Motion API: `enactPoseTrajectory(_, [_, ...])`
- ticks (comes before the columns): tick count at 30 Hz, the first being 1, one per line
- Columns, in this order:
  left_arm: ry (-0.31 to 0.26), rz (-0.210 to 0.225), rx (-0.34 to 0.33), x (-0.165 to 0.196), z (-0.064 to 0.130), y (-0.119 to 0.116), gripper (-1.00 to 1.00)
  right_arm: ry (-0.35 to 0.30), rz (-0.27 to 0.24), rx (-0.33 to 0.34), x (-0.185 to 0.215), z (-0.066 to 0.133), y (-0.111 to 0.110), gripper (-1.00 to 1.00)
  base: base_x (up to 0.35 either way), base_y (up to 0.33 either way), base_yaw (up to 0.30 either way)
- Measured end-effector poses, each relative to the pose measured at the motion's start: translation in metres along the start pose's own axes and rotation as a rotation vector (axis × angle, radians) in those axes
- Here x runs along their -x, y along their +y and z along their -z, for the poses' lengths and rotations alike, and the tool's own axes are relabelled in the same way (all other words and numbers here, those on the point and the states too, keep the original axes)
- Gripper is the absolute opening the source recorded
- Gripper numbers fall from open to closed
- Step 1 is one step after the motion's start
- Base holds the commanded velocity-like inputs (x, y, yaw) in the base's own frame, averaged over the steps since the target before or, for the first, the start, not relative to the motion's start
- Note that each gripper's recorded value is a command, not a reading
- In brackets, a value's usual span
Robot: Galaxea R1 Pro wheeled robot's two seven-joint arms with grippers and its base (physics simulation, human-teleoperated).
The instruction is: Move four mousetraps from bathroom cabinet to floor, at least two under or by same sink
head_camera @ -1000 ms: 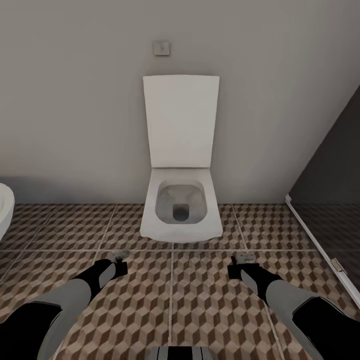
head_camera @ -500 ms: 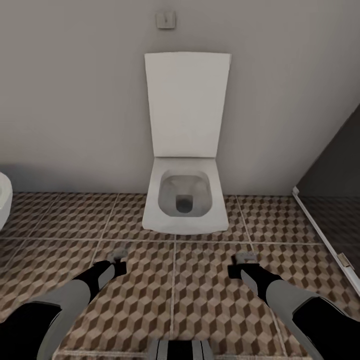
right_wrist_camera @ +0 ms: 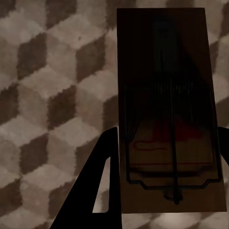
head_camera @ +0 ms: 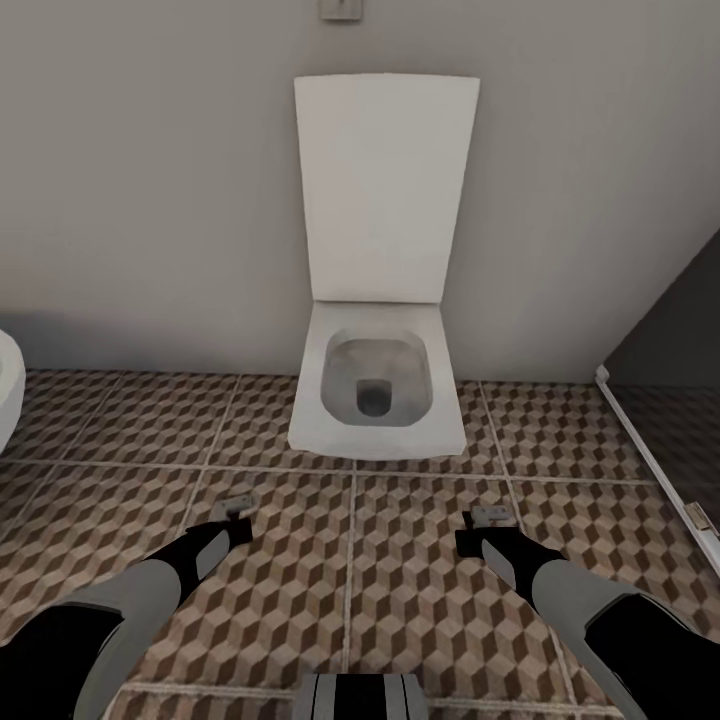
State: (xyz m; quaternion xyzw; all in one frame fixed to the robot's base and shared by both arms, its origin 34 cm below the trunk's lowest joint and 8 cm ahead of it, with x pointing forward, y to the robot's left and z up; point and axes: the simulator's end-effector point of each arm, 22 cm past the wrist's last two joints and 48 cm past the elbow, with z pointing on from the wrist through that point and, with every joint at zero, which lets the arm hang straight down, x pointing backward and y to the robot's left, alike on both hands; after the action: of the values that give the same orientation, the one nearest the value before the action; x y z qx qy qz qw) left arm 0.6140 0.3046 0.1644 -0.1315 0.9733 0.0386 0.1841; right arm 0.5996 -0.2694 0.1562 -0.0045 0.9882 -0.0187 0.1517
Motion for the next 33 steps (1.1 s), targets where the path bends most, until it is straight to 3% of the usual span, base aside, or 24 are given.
enactPoseTrajectory(6, [-0.058,0.008,0.000,0.013,0.000,0.000,-1.00,0.002,-0.003,0.000,-0.001,0.000,0.000,-1.00,0.000,0.000,0.001])
enactPoseTrajectory(16, [-0.096,0.010,0.000,0.020,0.001,0.000,-1.00,0.004,-0.004,-0.001,-0.002,0.000,-0.001,-1.00,0.000,0.000,0.000])
enactPoseTrajectory(25, [-0.096,0.007,0.008,0.014,0.000,0.004,-1.00,0.004,-0.005,-0.001,-0.002,0.000,-0.001,-1.00,0.000,0.000,-0.005])
enactPoseTrajectory(33, [-0.098,0.006,0.008,0.014,0.000,0.004,-1.00,0.003,-0.005,-0.001,-0.001,0.000,-0.001,-1.00,0.000,0.000,-0.187])
